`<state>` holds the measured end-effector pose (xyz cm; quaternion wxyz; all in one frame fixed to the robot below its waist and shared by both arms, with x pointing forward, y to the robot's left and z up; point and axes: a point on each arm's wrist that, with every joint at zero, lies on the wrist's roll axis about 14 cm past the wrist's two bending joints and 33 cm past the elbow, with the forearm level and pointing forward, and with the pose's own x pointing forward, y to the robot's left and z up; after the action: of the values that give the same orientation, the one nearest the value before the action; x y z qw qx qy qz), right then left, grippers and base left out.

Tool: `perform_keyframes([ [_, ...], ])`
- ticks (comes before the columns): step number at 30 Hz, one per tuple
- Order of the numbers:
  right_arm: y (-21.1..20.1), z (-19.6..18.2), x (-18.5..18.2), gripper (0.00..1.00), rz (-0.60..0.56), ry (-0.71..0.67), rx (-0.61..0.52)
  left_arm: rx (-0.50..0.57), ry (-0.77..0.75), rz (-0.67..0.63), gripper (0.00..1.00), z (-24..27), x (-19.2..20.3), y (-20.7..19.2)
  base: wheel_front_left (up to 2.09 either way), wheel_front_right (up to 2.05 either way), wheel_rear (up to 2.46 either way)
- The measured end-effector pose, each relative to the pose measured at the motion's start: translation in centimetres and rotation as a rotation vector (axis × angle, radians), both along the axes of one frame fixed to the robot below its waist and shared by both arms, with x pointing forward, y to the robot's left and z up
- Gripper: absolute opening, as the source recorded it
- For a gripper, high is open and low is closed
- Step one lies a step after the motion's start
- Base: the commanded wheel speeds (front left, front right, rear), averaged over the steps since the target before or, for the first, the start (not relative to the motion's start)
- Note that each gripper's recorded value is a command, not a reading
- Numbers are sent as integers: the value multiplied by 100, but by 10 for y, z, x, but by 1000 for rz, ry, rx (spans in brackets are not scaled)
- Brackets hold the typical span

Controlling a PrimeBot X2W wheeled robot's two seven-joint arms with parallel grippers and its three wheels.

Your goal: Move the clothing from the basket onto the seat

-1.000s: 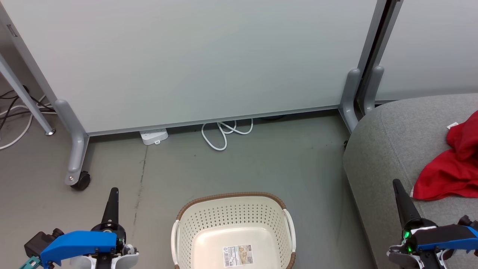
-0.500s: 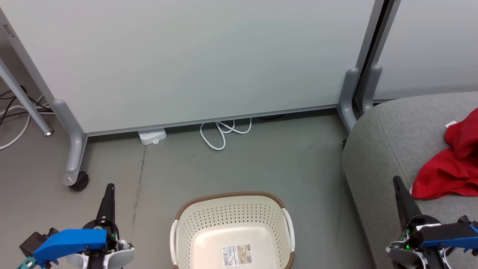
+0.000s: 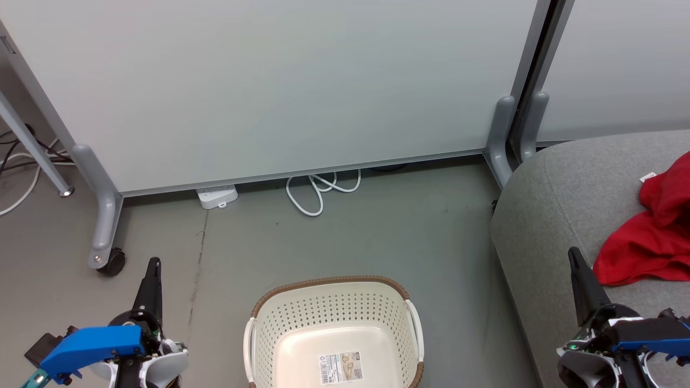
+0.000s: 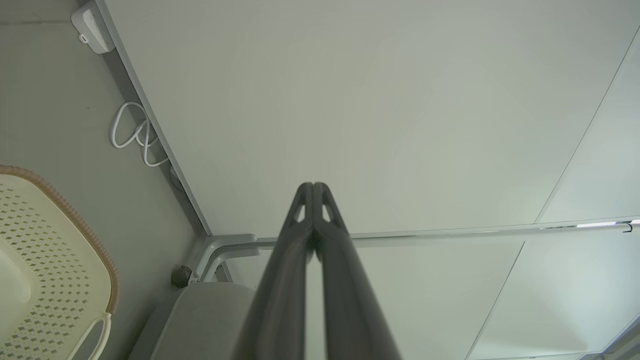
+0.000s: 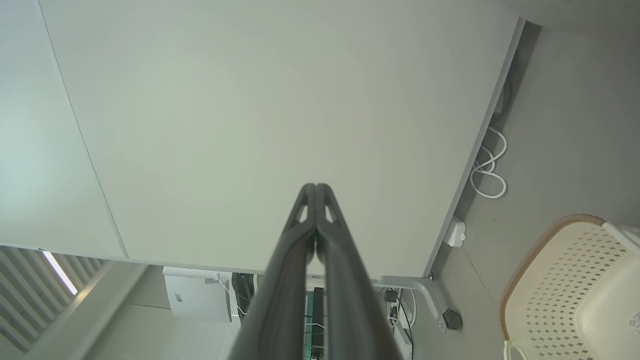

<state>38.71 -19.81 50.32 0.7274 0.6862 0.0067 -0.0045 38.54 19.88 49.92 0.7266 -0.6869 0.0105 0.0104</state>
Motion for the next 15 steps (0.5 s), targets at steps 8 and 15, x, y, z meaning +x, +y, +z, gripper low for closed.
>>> perform_keyframes([
  [8,-1,0,0,0,-4,-4,53,-48,-13,1,0,3,2,2,0,0,0],
  [15,-1,1,0,0,-5,-7,64,-59,-18,1,0,5,2,2,0,0,0],
])
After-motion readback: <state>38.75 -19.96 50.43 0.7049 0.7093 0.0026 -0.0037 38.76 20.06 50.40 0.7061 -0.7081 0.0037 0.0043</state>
